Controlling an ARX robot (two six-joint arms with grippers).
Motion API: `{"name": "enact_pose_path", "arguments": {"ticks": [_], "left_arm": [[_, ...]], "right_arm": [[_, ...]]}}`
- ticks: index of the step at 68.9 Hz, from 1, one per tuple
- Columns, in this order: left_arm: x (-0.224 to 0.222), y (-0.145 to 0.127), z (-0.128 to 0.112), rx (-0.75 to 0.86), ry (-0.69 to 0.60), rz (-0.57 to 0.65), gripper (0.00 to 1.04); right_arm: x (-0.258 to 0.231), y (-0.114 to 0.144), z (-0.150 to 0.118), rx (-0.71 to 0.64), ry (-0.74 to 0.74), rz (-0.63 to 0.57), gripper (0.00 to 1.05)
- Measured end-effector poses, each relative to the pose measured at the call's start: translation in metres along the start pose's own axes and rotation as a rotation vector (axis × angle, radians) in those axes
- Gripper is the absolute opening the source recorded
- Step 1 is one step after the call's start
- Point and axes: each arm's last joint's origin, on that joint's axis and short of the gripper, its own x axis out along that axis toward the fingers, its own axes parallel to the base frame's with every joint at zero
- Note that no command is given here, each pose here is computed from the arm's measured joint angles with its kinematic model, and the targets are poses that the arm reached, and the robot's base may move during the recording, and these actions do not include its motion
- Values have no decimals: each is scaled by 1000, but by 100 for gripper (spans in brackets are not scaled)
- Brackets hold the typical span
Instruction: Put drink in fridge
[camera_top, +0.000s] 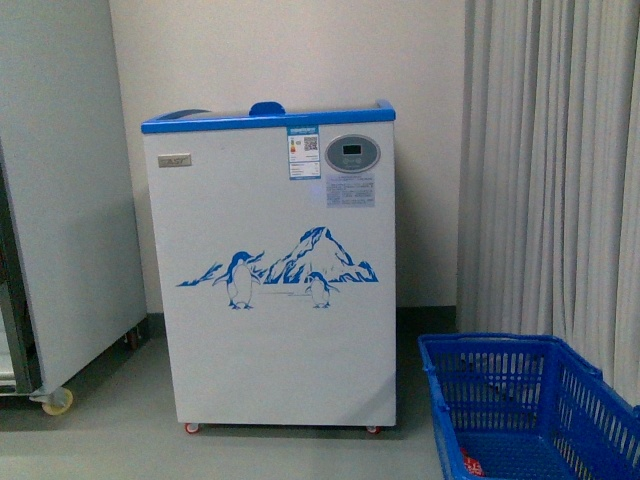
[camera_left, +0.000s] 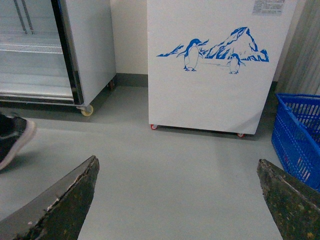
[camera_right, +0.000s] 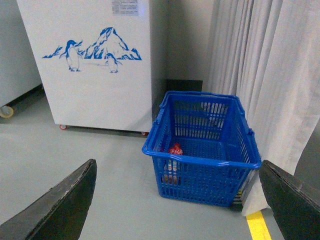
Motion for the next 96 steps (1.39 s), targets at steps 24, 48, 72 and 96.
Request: {"name": "enact_pose_path", "arguments": {"ticks": [24,48,72,96], "left_arm": [[0,0,0,0,0,0,97],[0,0,0,0,0,0,97],[0,0,0,0,0,0,97],[0,0,0,0,0,0,97]], "right_arm": [[0,0,0,0,0,0,97],[0,0,0,0,0,0,97],[0,0,0,0,0,0,97],[0,0,0,0,0,0,97]]}}
